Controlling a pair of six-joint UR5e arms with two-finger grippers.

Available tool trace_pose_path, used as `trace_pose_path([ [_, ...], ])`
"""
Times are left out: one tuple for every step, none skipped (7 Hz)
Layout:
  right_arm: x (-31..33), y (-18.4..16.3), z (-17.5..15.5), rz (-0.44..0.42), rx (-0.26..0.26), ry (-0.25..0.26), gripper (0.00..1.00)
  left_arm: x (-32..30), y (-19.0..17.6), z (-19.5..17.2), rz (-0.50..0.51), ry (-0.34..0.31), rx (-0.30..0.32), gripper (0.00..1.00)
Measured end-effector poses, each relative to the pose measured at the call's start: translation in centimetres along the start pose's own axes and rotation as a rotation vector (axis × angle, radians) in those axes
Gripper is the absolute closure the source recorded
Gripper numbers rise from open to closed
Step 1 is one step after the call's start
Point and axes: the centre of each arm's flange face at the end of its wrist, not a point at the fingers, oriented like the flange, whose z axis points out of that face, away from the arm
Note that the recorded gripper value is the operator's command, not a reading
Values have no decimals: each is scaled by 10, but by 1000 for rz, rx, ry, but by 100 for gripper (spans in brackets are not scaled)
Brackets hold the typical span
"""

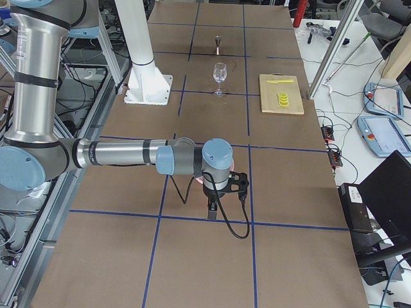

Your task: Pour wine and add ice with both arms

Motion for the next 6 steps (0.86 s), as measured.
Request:
trace_pose_path([
  [0, 0, 0, -8, 0, -3, 0, 0, 0, 0, -23, 0, -1, 0],
  [-1, 0, 0, -11, 0, -4, 0, 0, 0, 0, -61, -1, 0, 0],
  [-1, 0, 0, -12, 0, -5, 0, 1, -1, 0, -81, -2, 2, 0],
  [-1, 0, 0, -12, 0, -6, 0, 2, -4, -1, -84, -3, 5, 0],
  [0, 0, 1, -11, -2, -6, 0, 4, -8, -3, -77, -2, 12, 0],
  [0, 0, 1, -11, -2, -6, 0, 6, -13, -5, -69, -3, 19, 0],
])
